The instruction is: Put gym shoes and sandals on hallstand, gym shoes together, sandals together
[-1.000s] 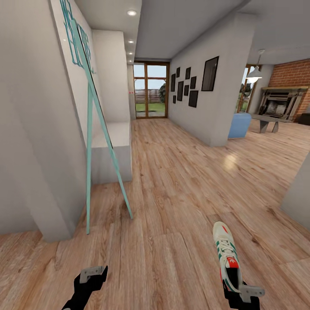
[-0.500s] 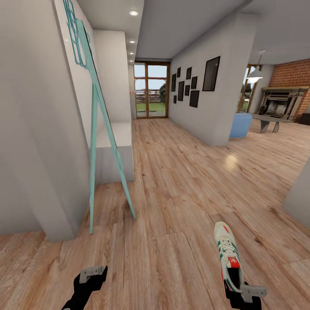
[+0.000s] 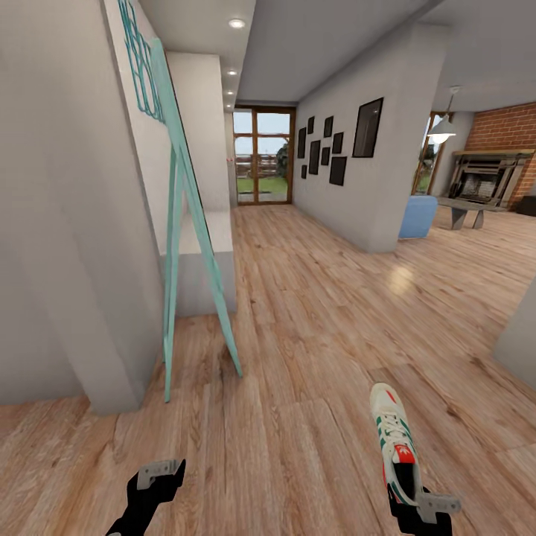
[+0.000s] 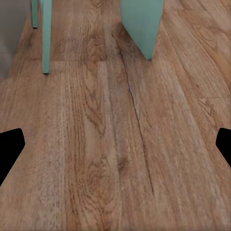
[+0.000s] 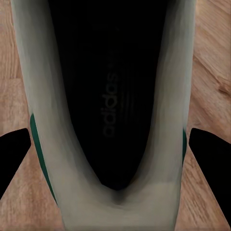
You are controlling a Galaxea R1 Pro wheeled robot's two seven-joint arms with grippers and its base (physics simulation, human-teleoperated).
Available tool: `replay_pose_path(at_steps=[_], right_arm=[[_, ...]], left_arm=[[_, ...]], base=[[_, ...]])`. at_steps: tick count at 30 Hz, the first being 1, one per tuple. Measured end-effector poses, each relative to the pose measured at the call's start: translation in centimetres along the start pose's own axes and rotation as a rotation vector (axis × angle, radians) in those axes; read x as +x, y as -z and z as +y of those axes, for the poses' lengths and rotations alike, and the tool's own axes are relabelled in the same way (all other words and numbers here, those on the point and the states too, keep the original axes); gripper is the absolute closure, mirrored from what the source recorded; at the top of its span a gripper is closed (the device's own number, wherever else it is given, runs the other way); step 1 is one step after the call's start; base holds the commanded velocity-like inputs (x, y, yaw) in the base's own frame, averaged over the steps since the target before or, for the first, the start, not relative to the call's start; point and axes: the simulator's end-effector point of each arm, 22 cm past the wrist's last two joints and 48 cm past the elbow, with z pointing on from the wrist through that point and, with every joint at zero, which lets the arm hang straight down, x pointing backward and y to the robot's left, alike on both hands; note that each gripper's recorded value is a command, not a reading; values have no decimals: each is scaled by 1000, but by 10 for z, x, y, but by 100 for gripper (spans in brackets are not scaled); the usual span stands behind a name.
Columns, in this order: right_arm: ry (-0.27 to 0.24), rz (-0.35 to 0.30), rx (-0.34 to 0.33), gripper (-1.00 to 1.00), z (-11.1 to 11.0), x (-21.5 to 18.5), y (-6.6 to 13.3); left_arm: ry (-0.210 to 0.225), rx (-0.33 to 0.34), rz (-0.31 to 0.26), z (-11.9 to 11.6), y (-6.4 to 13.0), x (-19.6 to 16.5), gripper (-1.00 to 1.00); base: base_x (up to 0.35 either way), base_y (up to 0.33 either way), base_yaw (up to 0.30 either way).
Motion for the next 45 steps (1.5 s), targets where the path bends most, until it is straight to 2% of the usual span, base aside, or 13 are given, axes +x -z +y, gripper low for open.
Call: replay_pose_path(at_steps=[12,45], right_arm=[[1,0,-1,100,0,0,0],[0,0,0,100,0,0,0]], left_arm=[[2,-1,2,0,0,1,-100],[2,-1,2,0,0,1,-100]], base=[[-63,168,0],[-2,40,0]])
